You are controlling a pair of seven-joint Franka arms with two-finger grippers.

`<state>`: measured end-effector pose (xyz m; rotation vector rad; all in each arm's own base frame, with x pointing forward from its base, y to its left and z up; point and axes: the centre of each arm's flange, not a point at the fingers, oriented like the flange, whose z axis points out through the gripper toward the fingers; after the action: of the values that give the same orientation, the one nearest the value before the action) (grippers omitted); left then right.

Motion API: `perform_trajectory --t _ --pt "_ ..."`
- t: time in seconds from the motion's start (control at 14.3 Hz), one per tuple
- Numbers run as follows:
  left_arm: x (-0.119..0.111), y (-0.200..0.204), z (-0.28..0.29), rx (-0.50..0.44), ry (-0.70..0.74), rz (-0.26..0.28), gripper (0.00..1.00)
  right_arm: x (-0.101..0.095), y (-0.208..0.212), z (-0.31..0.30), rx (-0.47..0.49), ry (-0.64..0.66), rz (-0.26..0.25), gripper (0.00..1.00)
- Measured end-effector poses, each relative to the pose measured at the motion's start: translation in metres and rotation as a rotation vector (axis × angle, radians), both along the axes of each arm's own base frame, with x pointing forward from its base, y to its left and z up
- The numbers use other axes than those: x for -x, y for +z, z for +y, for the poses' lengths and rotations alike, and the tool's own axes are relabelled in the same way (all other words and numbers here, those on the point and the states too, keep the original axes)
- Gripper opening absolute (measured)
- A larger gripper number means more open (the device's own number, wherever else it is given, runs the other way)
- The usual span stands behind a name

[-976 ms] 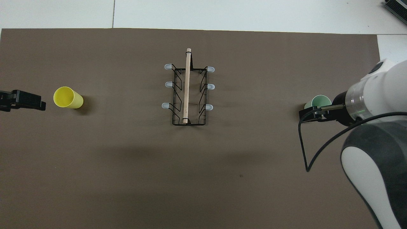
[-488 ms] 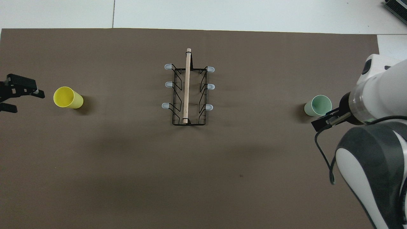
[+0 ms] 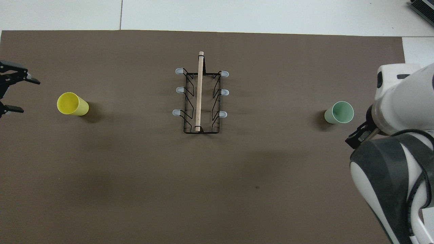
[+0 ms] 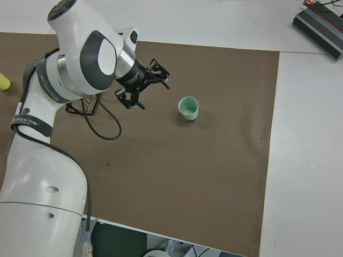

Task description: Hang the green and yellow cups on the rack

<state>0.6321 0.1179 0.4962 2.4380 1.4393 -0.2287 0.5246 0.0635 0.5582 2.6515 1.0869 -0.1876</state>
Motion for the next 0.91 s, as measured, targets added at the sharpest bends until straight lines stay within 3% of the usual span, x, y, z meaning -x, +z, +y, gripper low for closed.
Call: perform_trajectory --t 0.28,0.49,0.77,0.91 --pt "-0.035 -0.067 0.041 0.048 0.267 0.105 1.00 0.004 -0.004 -0.013 0.035 0.041 0.025 1.00" --pt "-0.046 -0.112 0.074 0.049 0.373 0.107 1.00 0.004 -0.004 -0.020 0.121 0.116 0.047 1.00" --pt "-0.048 -0.163 0.090 0.070 0.474 0.169 1.00 0.010 -0.023 0.003 0.259 0.260 0.100 1.00" --pt "-0.048 -0.179 0.093 0.086 0.542 0.173 1.00 0.011 -0.033 0.011 0.306 0.336 0.115 1.00"
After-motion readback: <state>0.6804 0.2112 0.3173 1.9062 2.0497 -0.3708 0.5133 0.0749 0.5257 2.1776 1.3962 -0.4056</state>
